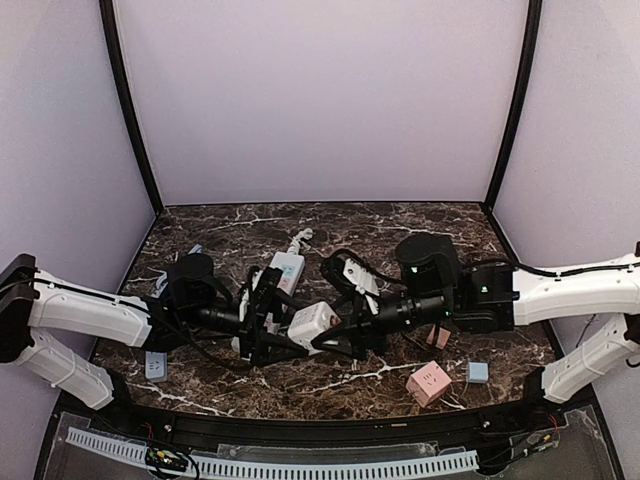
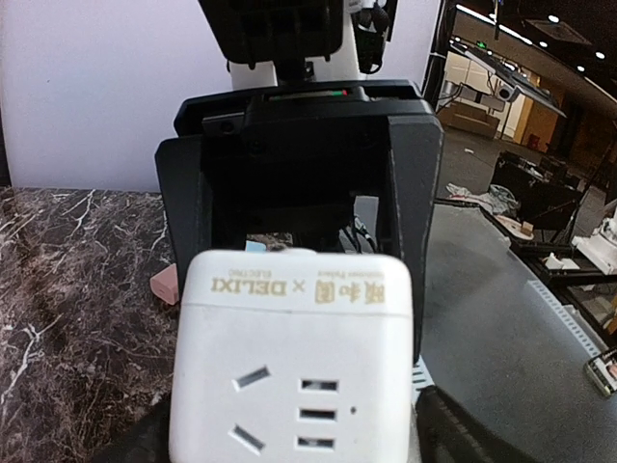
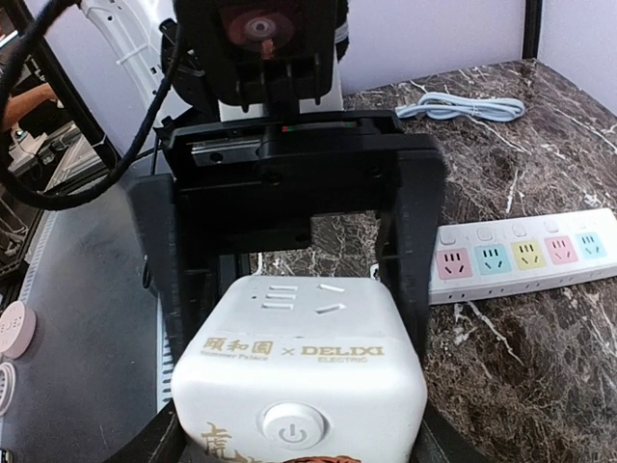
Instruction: Insert the plug
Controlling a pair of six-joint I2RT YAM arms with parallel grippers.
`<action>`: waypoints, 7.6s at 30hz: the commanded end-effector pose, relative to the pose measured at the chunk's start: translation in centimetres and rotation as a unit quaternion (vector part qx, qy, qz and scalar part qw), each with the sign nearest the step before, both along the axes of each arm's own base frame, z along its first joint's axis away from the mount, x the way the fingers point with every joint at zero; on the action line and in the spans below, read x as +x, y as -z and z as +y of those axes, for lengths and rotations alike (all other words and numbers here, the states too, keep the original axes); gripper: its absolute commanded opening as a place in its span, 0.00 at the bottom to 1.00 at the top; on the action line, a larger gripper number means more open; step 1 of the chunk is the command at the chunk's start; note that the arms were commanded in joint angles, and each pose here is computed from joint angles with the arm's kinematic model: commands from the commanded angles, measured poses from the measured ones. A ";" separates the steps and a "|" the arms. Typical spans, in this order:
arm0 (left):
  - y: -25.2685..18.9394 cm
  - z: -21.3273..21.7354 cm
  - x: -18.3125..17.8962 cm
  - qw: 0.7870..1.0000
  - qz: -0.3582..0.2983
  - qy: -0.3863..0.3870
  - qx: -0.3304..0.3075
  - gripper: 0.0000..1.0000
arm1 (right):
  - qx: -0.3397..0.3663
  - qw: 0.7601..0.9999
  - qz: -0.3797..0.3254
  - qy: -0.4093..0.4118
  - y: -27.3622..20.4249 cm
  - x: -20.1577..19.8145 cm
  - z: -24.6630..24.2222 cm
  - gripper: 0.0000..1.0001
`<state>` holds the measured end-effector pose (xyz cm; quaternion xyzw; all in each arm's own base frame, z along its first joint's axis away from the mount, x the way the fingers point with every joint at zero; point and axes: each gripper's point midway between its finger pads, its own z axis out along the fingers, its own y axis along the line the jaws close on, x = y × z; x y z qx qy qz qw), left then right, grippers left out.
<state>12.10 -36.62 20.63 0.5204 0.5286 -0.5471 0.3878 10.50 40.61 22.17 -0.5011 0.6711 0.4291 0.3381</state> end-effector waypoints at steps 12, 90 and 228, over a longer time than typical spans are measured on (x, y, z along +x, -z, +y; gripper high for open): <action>0.0 3.5 2.9 0.987 -0.001 -0.163 0.004 0.99 | -0.092 0.994 -0.019 0.056 1.0 2.8 1.4 0.00; 17.7 4.7 11.2 0.826 0.128 -0.390 0.386 0.59 | -0.244 0.916 -0.021 0.318 4.2 13.1 -9.6 0.00; 6.2 12.1 12.6 0.810 0.093 -0.557 0.160 0.99 | -0.444 0.844 0.138 0.268 17.9 15.5 -7.7 0.00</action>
